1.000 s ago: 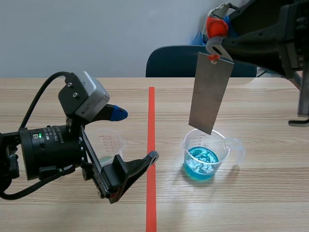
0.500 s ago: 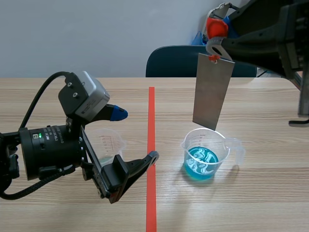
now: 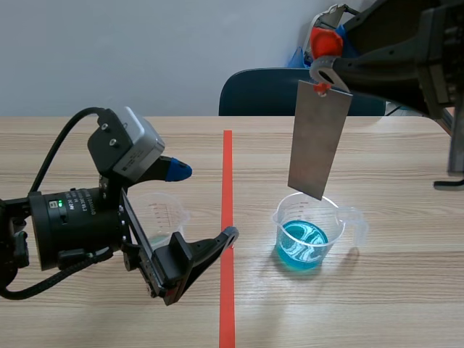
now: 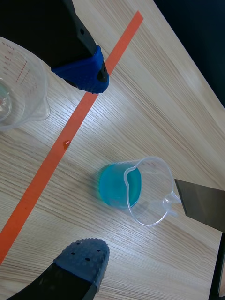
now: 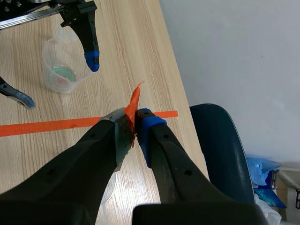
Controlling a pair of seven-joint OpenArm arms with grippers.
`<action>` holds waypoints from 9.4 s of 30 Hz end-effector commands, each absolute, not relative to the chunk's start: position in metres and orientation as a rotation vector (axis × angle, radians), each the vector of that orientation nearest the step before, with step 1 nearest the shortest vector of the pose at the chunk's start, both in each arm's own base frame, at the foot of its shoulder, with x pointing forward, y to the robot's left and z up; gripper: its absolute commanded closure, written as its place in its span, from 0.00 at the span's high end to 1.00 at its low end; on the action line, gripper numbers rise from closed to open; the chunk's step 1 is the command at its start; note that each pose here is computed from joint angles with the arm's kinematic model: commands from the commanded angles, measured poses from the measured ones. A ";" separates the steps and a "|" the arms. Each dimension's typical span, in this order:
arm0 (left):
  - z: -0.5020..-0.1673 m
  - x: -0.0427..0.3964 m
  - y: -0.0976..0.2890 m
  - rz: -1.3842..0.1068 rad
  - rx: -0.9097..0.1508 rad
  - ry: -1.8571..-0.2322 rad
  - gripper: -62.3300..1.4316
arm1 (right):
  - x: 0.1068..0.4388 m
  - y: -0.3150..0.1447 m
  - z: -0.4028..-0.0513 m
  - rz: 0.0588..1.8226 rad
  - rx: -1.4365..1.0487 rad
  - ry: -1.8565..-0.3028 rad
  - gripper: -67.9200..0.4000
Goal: Do the redox reaction experiment
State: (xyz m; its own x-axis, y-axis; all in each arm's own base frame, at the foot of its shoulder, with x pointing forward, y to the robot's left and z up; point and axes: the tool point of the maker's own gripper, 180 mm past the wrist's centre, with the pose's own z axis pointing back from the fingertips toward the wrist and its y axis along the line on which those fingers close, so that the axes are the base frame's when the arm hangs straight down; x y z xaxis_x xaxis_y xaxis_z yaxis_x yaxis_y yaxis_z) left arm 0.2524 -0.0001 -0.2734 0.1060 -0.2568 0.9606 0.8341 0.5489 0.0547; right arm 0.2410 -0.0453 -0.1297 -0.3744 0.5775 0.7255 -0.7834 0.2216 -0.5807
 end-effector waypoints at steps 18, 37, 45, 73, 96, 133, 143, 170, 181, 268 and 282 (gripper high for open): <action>-0.267 0.255 -0.001 -0.870 -0.604 -1.234 1.00 | 0.242 -0.047 -0.125 1.471 0.207 -1.315 0.01; -0.267 0.255 -0.001 -0.870 -0.604 -1.234 1.00 | 0.242 -0.047 -0.126 1.470 0.204 -1.312 0.01; -0.266 0.255 -0.001 -0.870 -0.604 -1.234 1.00 | 0.242 -0.047 -0.126 1.470 0.204 -1.312 0.01; -0.267 0.255 -0.001 -0.870 -0.604 -1.234 1.00 | 0.242 -0.047 -0.126 1.470 0.201 -1.309 0.01; -0.247 0.256 -0.038 -0.844 -0.666 -1.328 0.07 | 0.242 -0.048 -0.126 1.470 0.200 -1.308 0.01; -0.259 0.276 -0.055 -0.944 -0.792 -1.255 0.07 | 0.242 -0.048 -0.127 1.470 0.199 -1.306 0.01; -0.257 0.277 -0.050 -0.955 -0.777 -1.259 0.07 | 0.243 -0.048 -0.127 1.470 0.199 -1.306 0.01; -0.236 0.223 0.043 -0.598 -0.505 -1.280 0.06 | 0.243 -0.049 -0.128 1.469 0.190 -1.296 0.01; -0.244 0.196 0.079 -0.369 -0.316 -1.332 0.07 | 0.243 -0.049 -0.128 1.469 0.191 -1.297 0.01; -0.246 0.185 0.100 -0.305 -0.197 -1.358 1.00 | 0.242 -0.048 -0.127 1.464 0.208 -1.301 0.01; -0.246 0.185 0.100 -0.305 -0.197 -1.358 1.00 | 0.242 -0.047 -0.127 1.463 0.212 -1.302 0.02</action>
